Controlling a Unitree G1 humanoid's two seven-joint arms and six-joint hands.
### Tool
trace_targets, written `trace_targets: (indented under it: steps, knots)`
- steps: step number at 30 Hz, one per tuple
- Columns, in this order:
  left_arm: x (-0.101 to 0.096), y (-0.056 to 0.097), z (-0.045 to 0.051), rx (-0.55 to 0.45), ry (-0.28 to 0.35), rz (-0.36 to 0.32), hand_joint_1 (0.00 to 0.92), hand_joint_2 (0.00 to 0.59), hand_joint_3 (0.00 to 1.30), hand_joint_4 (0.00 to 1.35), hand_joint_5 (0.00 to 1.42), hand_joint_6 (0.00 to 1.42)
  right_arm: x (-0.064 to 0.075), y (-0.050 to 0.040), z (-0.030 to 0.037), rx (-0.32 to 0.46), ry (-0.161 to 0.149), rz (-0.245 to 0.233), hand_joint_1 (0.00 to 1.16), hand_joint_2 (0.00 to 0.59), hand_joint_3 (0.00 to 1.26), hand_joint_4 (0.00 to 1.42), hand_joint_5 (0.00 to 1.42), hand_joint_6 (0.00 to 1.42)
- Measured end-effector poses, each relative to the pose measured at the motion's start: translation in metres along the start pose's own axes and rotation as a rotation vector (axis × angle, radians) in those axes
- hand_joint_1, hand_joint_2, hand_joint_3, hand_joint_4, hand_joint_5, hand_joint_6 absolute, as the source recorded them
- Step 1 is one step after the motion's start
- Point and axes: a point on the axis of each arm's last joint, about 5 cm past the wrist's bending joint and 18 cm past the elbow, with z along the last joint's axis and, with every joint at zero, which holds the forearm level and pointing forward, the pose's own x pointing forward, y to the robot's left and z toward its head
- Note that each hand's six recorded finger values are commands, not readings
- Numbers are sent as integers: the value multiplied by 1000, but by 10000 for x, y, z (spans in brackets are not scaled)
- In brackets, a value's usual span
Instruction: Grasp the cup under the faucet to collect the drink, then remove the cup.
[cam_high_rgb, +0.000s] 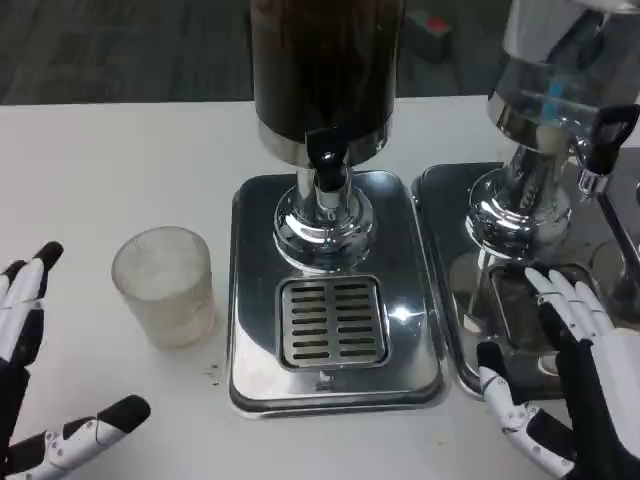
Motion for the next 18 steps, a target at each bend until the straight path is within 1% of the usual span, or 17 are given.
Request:
trace_targets:
  steps: [3,8,11,15,18]
  knots:
    - [70,-8,-24,-13,2,7,99,22,0,0,84,226,4,2,2,4,0,-9,407,446,176,124,89,230]
    - [167,-35,-28,-33,-7,1,131,16,9,0,127,258,26,-6,-13,28,6,-18,407,446,187,139,106,246]
    - [225,-49,-47,-50,4,5,154,11,19,11,159,281,51,-21,-28,36,5,-26,407,446,187,149,118,248]
    - [282,-69,-73,-61,16,-6,173,12,32,40,181,301,83,-27,-21,48,-5,-32,407,446,196,170,130,250]
    - [324,-94,-93,-85,32,-23,178,11,42,62,203,311,89,-28,-18,55,-7,-30,407,446,204,174,143,250]
